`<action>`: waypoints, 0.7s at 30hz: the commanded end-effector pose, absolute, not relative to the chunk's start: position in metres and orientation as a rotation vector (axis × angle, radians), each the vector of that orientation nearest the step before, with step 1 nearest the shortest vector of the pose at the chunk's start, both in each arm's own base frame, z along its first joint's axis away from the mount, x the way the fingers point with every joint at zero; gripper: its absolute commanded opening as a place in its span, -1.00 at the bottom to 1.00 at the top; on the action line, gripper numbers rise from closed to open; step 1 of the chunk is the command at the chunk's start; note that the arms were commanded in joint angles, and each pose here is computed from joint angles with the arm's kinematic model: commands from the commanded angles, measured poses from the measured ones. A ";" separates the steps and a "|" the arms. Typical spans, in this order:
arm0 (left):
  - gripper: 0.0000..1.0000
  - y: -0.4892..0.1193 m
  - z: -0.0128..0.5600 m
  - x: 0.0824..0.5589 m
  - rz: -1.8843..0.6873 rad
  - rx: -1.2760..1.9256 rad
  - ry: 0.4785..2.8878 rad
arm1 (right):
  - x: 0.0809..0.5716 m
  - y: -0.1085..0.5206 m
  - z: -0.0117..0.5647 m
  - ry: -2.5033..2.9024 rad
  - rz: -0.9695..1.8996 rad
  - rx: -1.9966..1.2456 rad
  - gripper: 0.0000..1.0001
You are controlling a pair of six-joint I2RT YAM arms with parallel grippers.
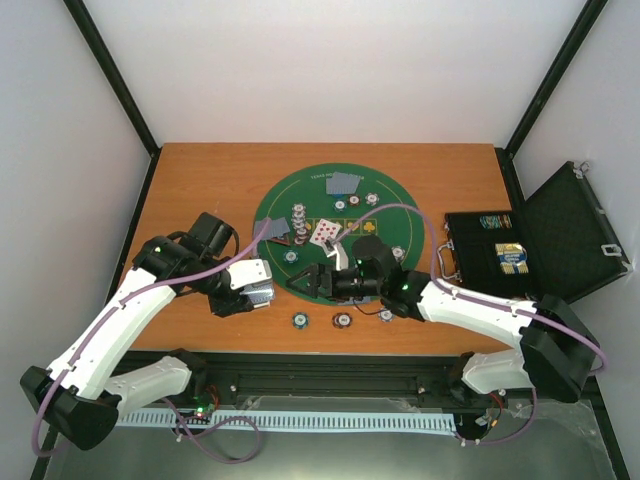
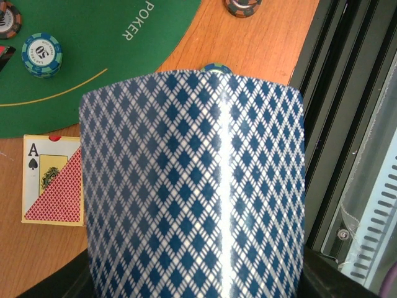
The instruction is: Distribute texas hold em gaming equipment
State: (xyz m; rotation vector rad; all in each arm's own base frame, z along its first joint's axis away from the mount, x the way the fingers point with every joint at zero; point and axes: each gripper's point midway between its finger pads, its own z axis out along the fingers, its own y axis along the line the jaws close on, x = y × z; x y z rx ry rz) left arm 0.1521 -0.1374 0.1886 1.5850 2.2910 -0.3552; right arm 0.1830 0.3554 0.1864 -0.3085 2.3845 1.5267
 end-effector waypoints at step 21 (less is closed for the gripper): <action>-0.59 -0.146 0.208 0.155 -0.380 1.570 2.220 | 0.139 0.439 0.245 2.205 2.026 -0.495 0.81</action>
